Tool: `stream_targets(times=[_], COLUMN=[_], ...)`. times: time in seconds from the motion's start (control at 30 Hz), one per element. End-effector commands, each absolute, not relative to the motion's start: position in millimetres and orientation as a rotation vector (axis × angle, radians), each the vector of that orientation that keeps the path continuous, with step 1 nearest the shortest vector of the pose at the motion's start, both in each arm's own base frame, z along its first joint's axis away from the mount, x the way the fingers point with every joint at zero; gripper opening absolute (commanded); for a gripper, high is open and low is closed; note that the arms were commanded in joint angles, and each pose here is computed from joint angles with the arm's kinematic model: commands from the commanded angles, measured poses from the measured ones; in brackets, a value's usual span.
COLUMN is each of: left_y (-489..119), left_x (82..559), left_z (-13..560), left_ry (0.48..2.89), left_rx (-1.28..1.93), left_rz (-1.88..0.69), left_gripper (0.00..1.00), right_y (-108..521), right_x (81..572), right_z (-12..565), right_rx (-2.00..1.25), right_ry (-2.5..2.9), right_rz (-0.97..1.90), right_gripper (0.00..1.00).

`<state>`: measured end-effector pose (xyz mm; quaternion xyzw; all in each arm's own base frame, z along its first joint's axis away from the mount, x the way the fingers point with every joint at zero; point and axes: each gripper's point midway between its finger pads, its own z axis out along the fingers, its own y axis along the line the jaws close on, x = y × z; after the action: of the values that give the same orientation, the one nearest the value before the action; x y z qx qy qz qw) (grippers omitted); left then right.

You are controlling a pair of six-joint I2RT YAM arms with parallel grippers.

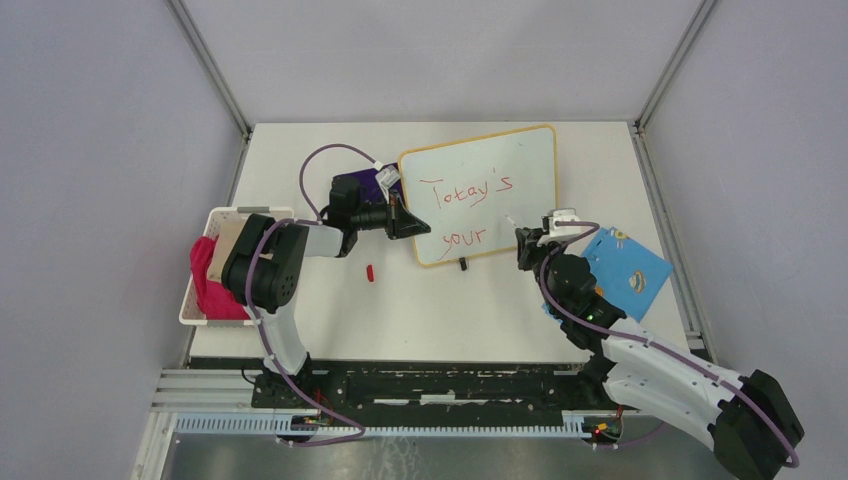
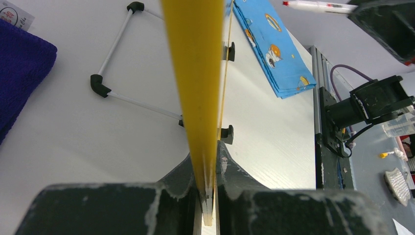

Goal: Write a sentence on the whiteboard

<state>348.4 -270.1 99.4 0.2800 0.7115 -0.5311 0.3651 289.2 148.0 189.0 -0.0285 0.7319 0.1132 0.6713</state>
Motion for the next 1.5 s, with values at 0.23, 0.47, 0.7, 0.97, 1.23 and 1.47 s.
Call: stream_targets(times=[0.23, 0.47, 0.7, 0.97, 1.23, 1.47], left_y=[-266.5, -265.7, -265.7, -265.4, -265.5, -265.2], left_x=[342.9, 344.0, 345.3, 346.1, 346.4, 347.1], left_z=[48.9, 43.6, 42.9, 42.3, 38.4, 37.7], left_ry=[2.011, 2.026, 2.027, 2.028, 2.038, 2.044], left_rx=[0.692, 0.685, 0.687, 0.685, 0.683, 0.684], left_rz=[-1.230, -1.223, -1.217, -1.214, -1.216, -1.208], left_gripper=[0.02, 0.02, 0.02, 0.02, 0.02, 0.02], right_y=[132.8, 160.2, 164.7, 157.5, 158.7, 158.8], right_x=[296.8, 294.5, 305.6, 310.9, 315.4, 322.8], right_z=[170.9, 192.1, 189.3, 181.4, 186.1, 195.7], right_rx=[-0.078, -0.181, -0.146, -0.116, -0.107, -0.087], right_ry=[1.667, 1.571, 1.603, 1.638, 1.631, 1.613], right_rz=[0.181, 0.322, 0.310, 0.253, 0.244, 0.225], right_gripper=[0.00, 0.00, 0.00, 0.00, 0.00, 0.00])
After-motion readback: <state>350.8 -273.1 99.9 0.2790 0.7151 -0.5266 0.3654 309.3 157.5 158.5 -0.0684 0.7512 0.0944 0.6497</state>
